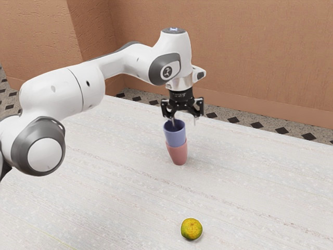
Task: Place the left cup onto the right cup
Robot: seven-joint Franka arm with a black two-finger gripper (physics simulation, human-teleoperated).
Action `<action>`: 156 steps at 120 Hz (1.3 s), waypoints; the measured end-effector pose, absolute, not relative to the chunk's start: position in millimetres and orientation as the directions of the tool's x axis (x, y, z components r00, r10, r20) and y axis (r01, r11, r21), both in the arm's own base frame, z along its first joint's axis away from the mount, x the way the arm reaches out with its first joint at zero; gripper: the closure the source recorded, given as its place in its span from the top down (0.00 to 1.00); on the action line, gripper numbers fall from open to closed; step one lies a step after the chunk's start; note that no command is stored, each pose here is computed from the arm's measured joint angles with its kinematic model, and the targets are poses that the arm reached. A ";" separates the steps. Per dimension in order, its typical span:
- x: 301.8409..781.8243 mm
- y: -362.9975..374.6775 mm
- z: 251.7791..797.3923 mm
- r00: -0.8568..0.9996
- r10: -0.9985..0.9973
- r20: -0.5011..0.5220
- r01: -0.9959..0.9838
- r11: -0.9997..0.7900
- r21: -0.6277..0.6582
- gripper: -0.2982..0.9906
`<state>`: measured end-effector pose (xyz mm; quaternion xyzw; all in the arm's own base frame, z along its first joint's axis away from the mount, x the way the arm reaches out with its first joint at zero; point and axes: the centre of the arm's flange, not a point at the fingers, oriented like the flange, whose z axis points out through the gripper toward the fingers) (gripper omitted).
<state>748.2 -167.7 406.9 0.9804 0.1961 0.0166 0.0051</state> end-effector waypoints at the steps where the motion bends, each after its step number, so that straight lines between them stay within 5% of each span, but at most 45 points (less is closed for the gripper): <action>1: 748.2 -167.7 406.9 0.923 0.385 0.031 0.384 -0.923 0.016 0.66; 47: 737.9 -168.0 426.4 0.926 0.376 0.045 0.376 -0.926 -0.003 0.75; 156: 670.0 -178.3 513.4 0.949 0.287 0.132 0.298 -0.952 -0.076 0.77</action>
